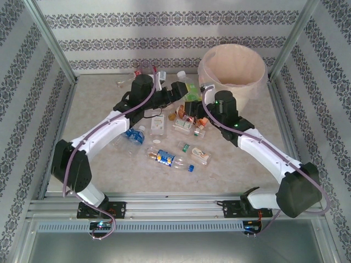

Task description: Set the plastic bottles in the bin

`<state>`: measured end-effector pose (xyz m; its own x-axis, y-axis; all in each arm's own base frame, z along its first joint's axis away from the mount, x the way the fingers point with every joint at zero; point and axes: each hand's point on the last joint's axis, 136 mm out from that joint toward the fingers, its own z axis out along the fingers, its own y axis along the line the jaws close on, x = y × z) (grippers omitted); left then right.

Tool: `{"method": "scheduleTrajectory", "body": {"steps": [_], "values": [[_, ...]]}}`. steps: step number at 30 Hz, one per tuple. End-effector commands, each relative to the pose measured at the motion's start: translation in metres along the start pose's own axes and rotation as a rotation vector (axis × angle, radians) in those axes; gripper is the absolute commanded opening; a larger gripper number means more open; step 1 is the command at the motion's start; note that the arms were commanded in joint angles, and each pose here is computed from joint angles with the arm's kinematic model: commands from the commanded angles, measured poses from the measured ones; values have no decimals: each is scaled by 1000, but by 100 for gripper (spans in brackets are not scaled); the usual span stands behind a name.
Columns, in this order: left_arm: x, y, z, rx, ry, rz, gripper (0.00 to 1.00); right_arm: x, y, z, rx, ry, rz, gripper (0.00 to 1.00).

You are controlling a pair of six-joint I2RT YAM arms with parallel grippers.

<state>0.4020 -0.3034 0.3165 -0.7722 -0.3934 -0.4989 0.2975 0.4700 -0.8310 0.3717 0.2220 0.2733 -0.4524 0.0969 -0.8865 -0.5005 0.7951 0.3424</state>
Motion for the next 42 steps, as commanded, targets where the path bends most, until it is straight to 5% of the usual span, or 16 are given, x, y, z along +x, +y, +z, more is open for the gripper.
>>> {"method": "scheduleTrajectory", "body": {"steps": [1, 7, 21, 42], "values": [[-26, -25, -33, -11, -108, 79, 100, -26, -5, -18, 17, -60, -7, 36], [-43, 29, -82, -263, -325, 18, 100, -63, -17, -41, 38, -131, 1, 34], [-30, 98, -154, -647, -416, 19, 100, -131, -74, -73, 157, -174, 89, 33], [2, 152, -211, -914, -429, -2, 100, -100, -190, -52, 633, 171, 197, 35]]}}
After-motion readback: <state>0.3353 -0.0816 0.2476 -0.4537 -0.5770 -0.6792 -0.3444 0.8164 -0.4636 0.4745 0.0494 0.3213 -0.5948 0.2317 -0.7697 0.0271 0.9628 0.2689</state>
